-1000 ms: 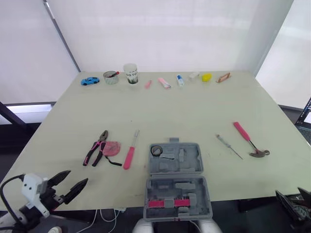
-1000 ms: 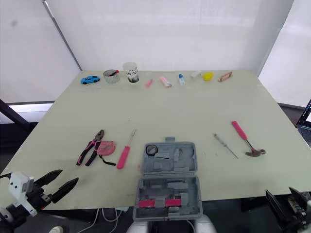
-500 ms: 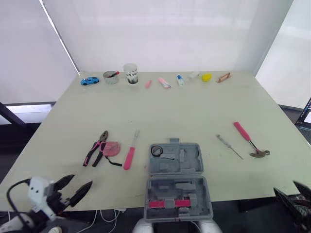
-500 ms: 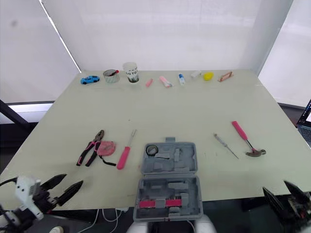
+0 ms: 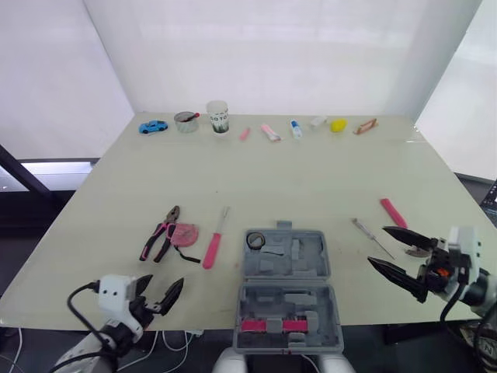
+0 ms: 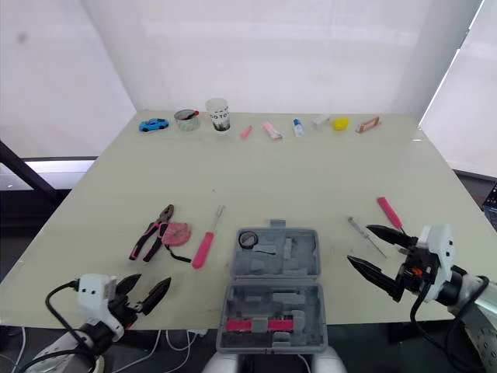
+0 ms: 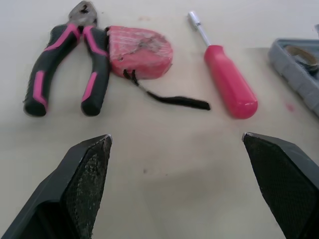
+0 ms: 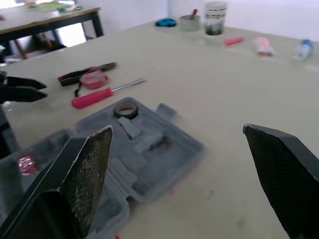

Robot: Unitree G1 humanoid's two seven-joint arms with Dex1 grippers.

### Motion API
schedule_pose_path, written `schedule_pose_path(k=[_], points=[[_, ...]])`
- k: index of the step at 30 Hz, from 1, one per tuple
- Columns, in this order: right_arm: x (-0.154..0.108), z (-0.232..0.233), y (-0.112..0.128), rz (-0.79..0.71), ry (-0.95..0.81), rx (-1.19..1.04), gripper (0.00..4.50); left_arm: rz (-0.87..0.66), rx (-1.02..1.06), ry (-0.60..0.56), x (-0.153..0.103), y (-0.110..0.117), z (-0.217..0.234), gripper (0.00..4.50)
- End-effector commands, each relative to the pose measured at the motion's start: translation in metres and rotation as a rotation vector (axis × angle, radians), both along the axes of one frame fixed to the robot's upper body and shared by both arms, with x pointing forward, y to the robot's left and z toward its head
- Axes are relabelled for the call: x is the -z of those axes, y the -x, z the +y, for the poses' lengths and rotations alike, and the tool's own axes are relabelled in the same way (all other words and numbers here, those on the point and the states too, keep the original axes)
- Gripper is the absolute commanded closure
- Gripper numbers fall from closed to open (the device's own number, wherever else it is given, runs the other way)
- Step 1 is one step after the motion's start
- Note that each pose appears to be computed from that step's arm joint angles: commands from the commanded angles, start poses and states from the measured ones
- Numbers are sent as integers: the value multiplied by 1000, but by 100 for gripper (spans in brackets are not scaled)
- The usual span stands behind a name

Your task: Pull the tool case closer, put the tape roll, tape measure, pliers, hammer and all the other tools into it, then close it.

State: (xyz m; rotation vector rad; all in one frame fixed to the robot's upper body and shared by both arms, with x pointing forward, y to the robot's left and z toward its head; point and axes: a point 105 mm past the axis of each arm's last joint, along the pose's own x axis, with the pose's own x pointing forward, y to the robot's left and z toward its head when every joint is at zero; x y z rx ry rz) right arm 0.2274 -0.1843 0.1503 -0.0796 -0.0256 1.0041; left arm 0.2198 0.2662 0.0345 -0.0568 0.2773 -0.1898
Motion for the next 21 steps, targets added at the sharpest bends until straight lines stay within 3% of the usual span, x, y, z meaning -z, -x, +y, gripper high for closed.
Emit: schedule_pose_path(k=[1,11,21], points=[[-10,11,4,-23,-4,-113,9,-35,-84,-40,-13,-11,-1,0],[-28,35,0,-115,-10,-300,9,-1,-252,-70,-6,-32,-5,0],[-23,38,-11,-142,10,-303,9,-4,-310,-48,0,-57,-12,0]])
